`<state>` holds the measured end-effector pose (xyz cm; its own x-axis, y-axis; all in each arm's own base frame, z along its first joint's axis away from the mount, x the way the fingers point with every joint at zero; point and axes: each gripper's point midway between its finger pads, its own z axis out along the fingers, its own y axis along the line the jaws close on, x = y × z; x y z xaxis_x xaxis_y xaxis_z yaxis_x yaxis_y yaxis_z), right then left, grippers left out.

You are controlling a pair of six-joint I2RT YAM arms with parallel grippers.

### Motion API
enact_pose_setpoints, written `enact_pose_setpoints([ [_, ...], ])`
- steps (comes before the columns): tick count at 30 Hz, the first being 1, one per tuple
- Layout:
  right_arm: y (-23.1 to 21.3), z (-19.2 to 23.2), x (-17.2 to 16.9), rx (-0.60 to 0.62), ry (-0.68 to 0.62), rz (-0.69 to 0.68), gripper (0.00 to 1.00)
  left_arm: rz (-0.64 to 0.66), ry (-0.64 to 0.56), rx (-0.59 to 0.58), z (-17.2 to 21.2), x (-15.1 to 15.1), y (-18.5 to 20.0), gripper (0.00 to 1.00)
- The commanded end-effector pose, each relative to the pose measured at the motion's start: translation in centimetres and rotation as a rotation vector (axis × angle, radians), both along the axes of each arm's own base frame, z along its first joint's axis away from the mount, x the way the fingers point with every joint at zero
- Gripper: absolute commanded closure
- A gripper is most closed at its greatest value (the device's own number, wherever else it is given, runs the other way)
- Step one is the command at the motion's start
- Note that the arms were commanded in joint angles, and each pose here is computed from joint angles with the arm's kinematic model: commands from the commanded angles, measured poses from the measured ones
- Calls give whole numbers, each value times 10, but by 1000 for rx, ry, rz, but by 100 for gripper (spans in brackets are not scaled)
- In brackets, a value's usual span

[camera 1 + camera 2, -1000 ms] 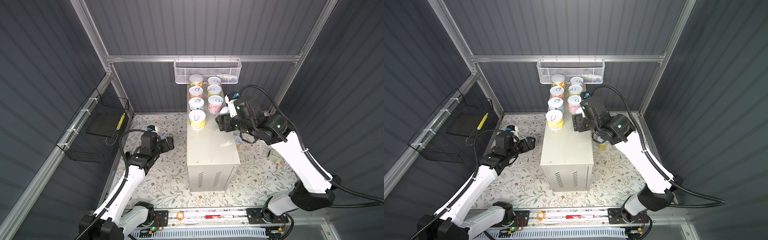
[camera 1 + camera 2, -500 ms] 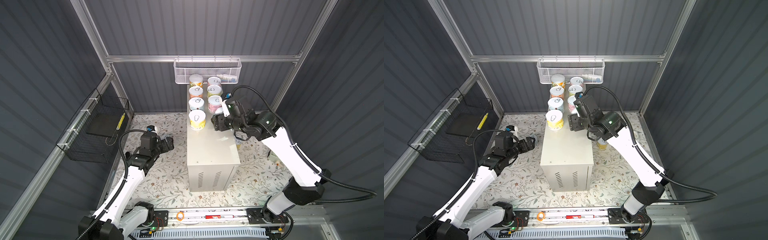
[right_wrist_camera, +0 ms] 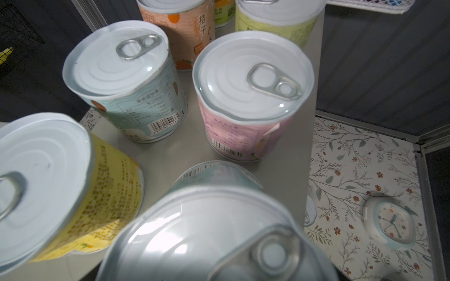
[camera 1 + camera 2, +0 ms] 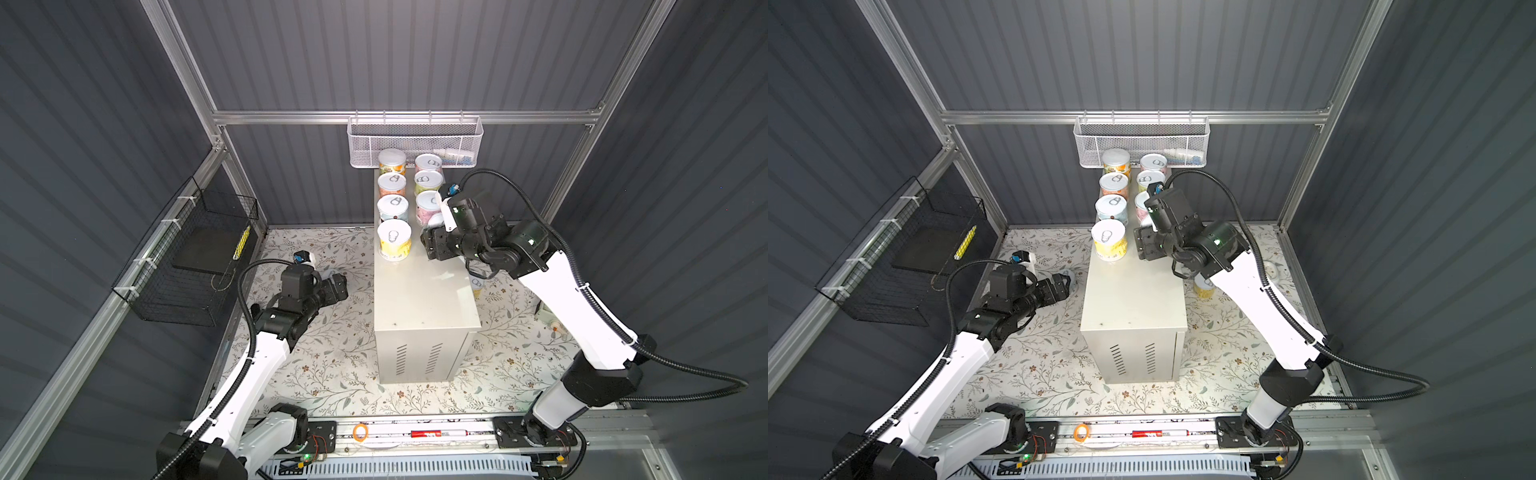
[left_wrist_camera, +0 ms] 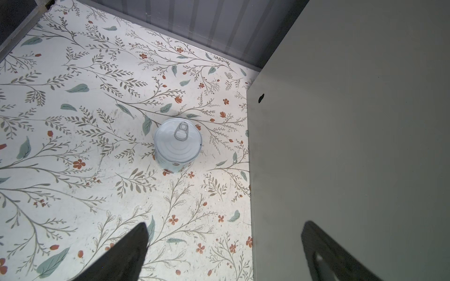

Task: Place and organize the canned foods onto the counter
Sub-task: 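Lower the green-labelled can beside the pink can with the right gripper, then open the right gripper and withdraw it down beside the cabinet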

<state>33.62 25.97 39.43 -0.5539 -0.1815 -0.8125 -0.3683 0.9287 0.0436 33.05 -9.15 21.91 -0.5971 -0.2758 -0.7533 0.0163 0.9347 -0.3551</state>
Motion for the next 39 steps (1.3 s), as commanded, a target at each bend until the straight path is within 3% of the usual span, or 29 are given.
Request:
enact_pose_setpoints([
  [1, -1, 20, 3, 20, -59, -3, 25, -1, 10, 26, -5, -5, 4, 1],
  [16, -1, 16, 9, 41, -44, -28, 15, 3, 20, 37, -9, -4, 5, 1],
  [25, 3, 40, 6, 111, -90, 18, 11, -2, 23, 36, -10, -2, 4, 1],
  [39, -14, 76, -31, 229, -155, 88, 7, -1, 2, 26, 0, -1, 3, 1],
])
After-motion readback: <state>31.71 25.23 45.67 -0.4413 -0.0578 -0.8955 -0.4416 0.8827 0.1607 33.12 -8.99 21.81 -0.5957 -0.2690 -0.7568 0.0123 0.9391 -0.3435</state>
